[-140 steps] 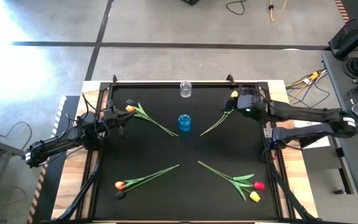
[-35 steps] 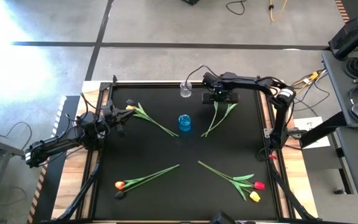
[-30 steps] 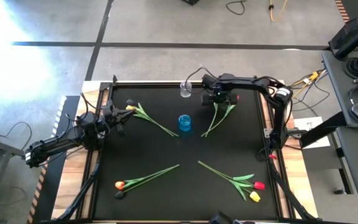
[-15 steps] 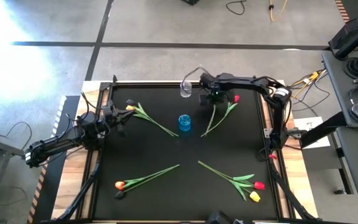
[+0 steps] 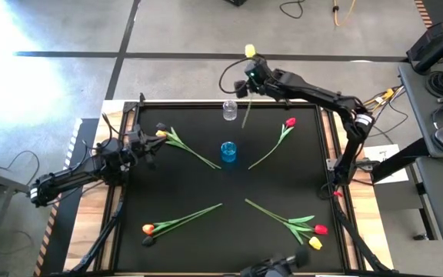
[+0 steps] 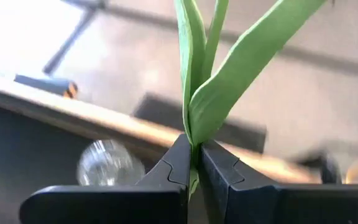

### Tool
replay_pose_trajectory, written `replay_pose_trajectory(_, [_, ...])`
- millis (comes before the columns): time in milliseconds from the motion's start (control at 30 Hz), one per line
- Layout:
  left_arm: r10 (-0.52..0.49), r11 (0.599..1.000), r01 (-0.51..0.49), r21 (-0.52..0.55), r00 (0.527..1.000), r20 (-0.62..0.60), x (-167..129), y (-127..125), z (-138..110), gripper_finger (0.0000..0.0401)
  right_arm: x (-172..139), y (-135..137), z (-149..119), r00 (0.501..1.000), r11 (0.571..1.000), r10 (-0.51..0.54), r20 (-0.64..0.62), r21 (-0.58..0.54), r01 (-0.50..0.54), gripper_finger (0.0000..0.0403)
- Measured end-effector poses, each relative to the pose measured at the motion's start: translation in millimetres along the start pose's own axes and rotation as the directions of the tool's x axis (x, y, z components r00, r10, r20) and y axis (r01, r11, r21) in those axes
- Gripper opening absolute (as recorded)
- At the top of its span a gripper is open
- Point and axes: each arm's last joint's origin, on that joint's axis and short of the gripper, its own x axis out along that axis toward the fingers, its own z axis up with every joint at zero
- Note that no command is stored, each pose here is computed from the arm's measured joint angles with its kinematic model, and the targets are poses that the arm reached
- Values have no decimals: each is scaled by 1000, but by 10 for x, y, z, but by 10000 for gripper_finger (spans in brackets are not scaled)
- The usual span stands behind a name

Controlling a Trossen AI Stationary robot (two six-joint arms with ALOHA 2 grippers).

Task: Sort flowers into vase by color
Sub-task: Put the top yellow tulip flower into the transparent vase

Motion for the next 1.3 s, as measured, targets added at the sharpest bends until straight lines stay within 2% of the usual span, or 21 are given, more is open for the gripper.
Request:
replay_pose_trajectory(100, [2,1000,-2,1,1000,-14,9,1,-12,0,-93,134,162,985,996,32,168,-85,-18,13])
replay_pose_trajectory(233, [6,1000,-6,3,999,-35,23,3,-29,0,-145,232,285,946,982,80,314,-186,-22,13])
replay_pose_trajectory(467, [10,1000,-10,5,998,-56,38,4,-47,0,-191,272,383,903,959,112,414,-283,11,13])
replay_pose_trajectory(667, [11,1000,-11,6,998,-63,43,4,-53,0,-171,292,380,893,952,153,424,-307,-18,13])
replay_pose_trajectory(967, [17,1000,-16,7,998,-64,43,6,-54,0,168,463,185,912,918,173,372,-395,-12,13])
replay_pose_trajectory(1300, [17,1000,-16,7,998,-62,44,6,-52,0,204,483,167,910,911,201,362,-410,-39,13])
